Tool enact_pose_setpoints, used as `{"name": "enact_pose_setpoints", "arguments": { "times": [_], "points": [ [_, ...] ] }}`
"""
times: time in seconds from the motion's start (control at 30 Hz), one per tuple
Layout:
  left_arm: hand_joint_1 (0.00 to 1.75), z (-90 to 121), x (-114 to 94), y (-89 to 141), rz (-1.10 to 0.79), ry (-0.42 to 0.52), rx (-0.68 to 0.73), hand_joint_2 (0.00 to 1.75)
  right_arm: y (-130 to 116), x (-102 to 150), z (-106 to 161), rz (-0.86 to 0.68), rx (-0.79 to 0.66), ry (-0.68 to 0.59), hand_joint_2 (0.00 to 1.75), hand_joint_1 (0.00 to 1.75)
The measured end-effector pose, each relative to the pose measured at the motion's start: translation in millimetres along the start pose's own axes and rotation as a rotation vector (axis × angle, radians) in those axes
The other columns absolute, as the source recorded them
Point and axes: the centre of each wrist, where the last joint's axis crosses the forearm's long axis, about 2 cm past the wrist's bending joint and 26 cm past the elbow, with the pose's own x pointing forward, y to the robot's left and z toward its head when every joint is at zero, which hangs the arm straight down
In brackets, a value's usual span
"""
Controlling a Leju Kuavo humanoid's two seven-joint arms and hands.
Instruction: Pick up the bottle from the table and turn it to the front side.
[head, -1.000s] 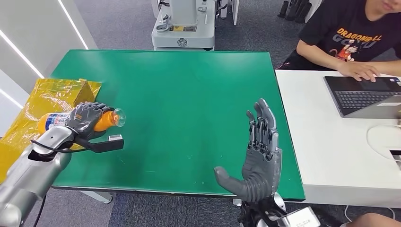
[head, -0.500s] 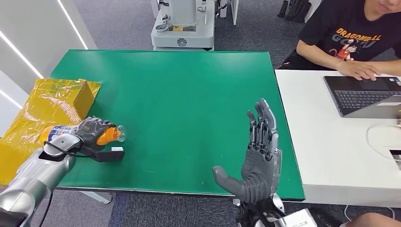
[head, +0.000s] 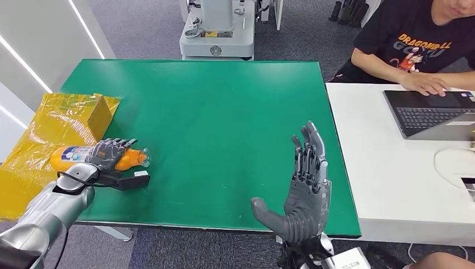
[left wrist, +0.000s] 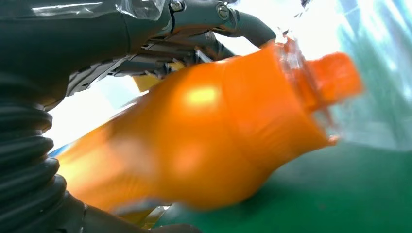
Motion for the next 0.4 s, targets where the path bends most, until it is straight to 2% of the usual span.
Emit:
{"name": "enact_pose_setpoints", "arguments": {
  "times": [0.4],
  "points": [
    [0.00,0.6,1.1,-1.9,0.047,0.009,0.039,1.75,1.5,-1.2,4.4,0.003,-0.020,0.021,1.75,0.00]
  ]
}}
